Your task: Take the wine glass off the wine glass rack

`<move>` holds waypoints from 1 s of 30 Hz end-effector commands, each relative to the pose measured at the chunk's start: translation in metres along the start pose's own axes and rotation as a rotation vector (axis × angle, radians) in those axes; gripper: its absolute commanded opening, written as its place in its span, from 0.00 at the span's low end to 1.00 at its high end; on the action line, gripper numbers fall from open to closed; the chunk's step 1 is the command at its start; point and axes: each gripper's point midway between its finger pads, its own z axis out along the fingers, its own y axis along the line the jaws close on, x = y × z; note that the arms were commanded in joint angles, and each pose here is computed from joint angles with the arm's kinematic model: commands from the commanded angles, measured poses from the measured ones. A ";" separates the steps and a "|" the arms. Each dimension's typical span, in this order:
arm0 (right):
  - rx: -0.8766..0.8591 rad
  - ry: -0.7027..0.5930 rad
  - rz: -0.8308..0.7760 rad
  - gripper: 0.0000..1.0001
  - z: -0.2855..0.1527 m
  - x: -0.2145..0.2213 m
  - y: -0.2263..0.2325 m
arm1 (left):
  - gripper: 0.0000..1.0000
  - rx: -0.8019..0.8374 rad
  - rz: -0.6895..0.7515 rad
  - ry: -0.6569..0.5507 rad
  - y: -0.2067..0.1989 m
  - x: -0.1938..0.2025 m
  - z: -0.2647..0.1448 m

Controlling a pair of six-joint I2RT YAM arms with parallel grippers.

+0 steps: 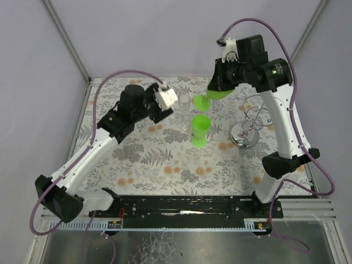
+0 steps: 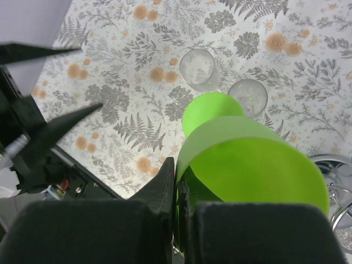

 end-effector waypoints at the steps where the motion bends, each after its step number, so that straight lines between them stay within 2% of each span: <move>1: 0.100 -0.089 -0.094 0.00 0.010 -0.022 0.014 | 0.69 -0.220 -0.507 -0.023 0.067 -0.007 -0.004; 7: 0.132 -0.111 -0.148 0.00 0.017 -0.019 0.037 | 0.71 -0.240 -0.896 0.029 0.095 0.028 -0.001; 11: 0.133 -0.102 -0.171 0.00 0.017 -0.009 0.054 | 0.73 -0.217 -1.058 0.060 0.096 0.046 0.005; 19: 0.126 0.008 -0.252 0.00 0.049 0.035 0.096 | 0.86 -0.179 -1.156 0.059 0.096 0.051 0.018; 30: 0.138 0.082 -0.267 0.00 0.096 0.086 0.122 | 0.88 -0.192 -1.212 0.063 0.103 0.063 0.013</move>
